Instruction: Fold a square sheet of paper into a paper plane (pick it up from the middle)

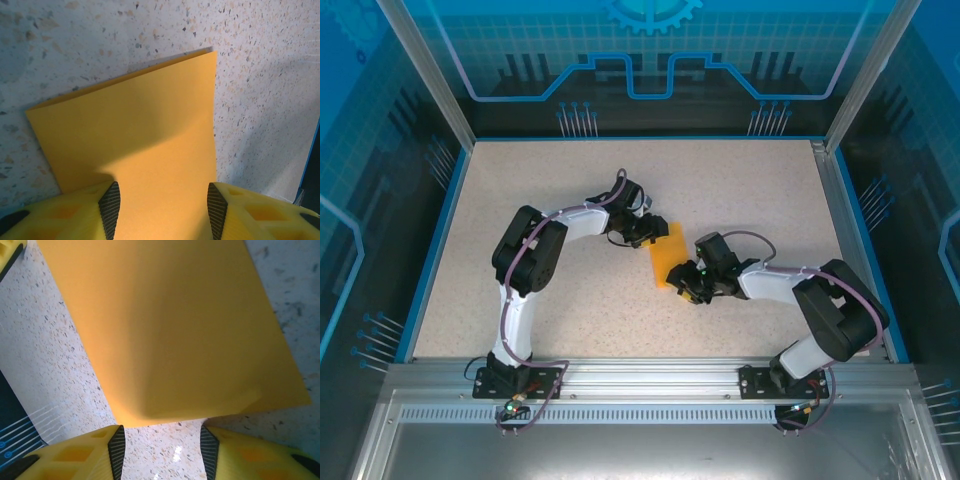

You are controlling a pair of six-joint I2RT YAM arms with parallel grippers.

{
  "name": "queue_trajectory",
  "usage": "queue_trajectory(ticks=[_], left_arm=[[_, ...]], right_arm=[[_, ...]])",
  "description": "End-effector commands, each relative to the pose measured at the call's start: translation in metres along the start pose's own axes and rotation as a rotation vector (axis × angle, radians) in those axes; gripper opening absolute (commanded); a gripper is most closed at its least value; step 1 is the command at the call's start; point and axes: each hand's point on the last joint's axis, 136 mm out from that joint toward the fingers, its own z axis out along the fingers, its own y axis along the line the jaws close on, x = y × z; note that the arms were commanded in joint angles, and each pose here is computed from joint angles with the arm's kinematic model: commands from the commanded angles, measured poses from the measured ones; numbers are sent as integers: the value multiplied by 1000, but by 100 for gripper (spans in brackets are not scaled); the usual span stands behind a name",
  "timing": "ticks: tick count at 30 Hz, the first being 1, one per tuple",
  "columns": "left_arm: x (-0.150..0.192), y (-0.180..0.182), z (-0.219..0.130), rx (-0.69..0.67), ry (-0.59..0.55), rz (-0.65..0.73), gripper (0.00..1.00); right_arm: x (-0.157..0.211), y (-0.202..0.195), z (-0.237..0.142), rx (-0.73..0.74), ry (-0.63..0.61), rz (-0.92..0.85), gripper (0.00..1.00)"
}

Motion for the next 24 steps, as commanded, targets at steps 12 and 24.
queue_trajectory(ticks=[12,24], left_arm=[[20,25,7,-55,61,-40,53],[20,24,7,-56,62,-41,53]], right_arm=[[-49,19,-9,-83,-147,7,48],[-71,22,-25,-108,-150,-173,62]])
